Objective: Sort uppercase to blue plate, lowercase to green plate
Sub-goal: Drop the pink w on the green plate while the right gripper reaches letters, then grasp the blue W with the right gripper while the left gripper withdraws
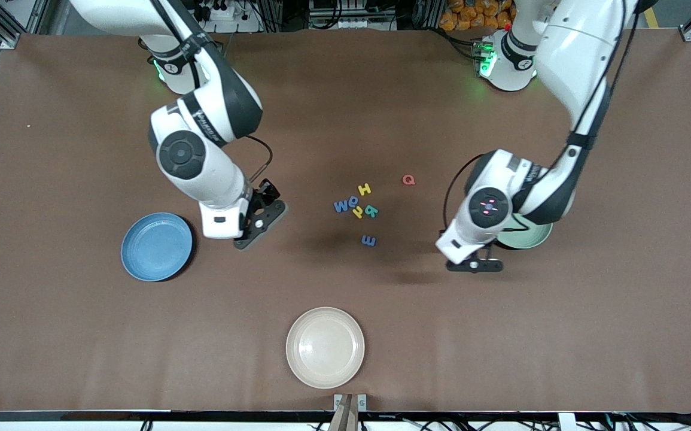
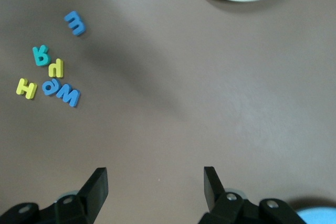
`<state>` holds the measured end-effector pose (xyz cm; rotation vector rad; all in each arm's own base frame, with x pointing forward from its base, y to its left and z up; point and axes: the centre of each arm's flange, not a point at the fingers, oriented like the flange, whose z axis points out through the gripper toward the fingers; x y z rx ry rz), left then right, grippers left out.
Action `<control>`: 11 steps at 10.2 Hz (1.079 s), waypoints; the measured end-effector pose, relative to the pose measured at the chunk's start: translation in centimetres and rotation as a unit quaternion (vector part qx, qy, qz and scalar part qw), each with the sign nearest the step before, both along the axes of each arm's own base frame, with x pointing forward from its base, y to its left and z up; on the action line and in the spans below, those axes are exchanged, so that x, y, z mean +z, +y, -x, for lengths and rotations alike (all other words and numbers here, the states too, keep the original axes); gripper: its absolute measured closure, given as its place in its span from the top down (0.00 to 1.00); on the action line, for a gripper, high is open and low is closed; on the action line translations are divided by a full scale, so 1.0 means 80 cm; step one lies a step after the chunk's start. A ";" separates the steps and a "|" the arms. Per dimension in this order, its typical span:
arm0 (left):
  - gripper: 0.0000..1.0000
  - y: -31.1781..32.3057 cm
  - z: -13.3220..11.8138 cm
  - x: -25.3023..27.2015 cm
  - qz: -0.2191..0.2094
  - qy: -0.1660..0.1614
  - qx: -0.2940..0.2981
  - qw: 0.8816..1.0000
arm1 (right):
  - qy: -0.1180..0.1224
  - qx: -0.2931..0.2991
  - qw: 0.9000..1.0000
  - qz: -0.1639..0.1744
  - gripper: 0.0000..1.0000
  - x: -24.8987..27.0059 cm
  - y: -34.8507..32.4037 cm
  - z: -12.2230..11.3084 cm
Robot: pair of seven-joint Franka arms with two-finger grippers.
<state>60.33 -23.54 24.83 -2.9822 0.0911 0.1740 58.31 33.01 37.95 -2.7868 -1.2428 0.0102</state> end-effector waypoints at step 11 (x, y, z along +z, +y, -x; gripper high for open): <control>0.49 0.166 0.044 -0.027 -0.012 0.049 0.048 0.998 | -0.050 0.357 0.931 0.051 0.89 -0.150 0.179 0.072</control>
